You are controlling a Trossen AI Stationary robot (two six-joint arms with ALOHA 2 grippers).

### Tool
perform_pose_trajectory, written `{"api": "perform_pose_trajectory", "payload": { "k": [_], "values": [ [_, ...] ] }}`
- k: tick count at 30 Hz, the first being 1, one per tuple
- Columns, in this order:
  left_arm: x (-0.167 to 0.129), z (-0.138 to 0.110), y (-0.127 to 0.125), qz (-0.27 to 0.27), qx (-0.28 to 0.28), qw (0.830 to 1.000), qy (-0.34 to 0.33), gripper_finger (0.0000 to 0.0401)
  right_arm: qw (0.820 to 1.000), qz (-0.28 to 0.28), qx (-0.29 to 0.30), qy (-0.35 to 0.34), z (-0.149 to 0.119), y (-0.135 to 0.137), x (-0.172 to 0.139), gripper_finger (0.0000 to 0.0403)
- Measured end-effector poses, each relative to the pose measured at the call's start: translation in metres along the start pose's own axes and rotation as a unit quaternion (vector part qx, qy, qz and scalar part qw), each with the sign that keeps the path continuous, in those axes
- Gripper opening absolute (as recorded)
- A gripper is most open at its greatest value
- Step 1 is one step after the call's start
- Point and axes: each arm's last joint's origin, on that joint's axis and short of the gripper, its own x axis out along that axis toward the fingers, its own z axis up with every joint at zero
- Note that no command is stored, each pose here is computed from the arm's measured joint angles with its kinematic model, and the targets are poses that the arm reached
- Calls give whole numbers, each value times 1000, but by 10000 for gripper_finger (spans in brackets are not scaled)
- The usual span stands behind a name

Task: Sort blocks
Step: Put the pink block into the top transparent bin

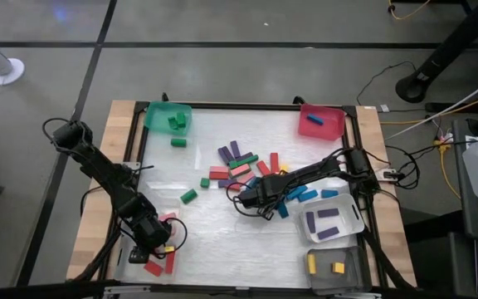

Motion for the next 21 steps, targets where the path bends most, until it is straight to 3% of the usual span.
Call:
{"api": "perform_pose_trajectory", "payload": {
  "k": [8,14,18,21],
  "values": [
    [-13,-5,-3,-24,12,1000,-16,163,1000,21,0,-1,5,3,-34,106],
    [-37,-16,-6,-64,15,997,-47,133,991,101,9,-87,22,14,-79,120],
    [-54,-24,-6,-87,9,993,-85,117,956,213,20,-201,42,32,-103,116],
    [-68,-30,-4,-95,12,987,-130,105,897,314,27,-310,57,49,-122,116]
  ]
}}
